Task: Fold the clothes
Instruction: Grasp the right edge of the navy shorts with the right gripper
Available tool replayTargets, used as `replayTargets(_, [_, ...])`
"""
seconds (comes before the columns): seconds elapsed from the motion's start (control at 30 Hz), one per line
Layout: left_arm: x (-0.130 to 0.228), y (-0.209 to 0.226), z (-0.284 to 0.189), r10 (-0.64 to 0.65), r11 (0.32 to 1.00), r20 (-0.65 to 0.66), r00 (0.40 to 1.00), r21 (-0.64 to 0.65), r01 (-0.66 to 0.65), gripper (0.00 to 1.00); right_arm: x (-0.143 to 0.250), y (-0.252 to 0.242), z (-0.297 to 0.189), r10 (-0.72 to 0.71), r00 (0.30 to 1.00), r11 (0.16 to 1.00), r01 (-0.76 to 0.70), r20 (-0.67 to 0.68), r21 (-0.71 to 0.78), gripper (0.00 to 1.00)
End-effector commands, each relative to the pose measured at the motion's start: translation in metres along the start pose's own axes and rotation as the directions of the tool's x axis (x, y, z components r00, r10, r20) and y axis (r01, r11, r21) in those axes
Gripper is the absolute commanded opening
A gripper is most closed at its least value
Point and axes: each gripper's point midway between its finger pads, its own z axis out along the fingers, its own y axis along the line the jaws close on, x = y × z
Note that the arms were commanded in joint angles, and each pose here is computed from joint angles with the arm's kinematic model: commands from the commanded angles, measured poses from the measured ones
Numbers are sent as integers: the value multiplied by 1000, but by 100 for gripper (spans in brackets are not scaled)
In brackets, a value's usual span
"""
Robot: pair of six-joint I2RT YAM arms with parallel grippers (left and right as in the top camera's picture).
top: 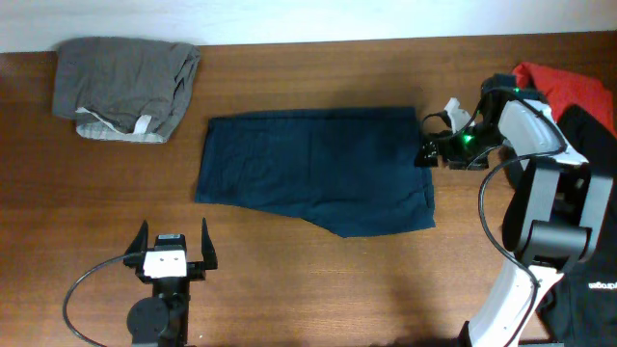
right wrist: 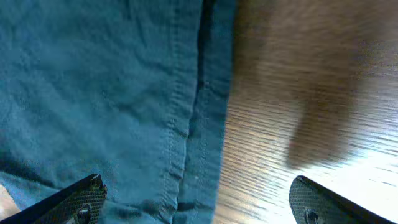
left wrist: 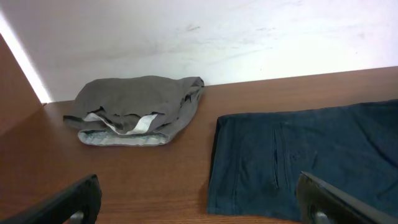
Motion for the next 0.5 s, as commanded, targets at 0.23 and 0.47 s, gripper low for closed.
replayTargets(0.23, [0,-2,0,12,1000,5,1000,12,-12,99,13,29,32,-34,998,992,28,-45,-122,99])
replayTargets(0.47, [0,-2,0,12,1000,5,1000,12,-12,99,22,46,61,-72,991,990,57,-116,-133,99])
